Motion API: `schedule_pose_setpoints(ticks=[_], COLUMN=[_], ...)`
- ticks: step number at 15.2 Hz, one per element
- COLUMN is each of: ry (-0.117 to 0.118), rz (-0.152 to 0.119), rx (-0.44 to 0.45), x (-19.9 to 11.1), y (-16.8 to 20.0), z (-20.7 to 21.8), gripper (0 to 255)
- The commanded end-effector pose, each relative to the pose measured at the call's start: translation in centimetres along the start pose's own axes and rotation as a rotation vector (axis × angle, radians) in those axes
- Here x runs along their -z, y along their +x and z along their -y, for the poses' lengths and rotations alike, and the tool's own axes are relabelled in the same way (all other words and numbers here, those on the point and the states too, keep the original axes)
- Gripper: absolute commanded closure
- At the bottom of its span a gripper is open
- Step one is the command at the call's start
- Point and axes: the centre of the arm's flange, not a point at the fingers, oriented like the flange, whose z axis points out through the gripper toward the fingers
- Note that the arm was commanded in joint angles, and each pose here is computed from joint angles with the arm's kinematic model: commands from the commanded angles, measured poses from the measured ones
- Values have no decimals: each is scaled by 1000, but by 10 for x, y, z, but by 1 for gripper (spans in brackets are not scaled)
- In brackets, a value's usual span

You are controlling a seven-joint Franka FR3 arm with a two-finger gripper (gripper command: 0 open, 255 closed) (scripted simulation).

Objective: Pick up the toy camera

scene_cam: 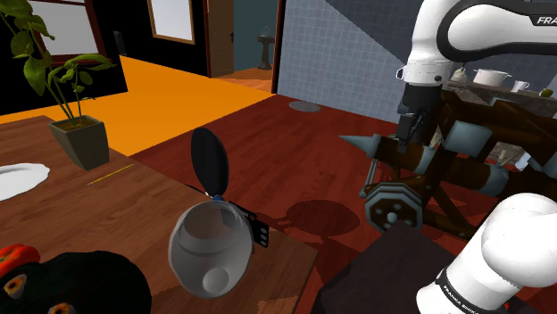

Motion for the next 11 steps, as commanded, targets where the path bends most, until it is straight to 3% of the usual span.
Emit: schedule_pose_setpoints(ticks=[1, 11], ry=[0, -29], rz=[0, -114], rx=[0, 106], x=[0, -47], y=[0, 42], z=[0, 112], gripper=[0, 0])
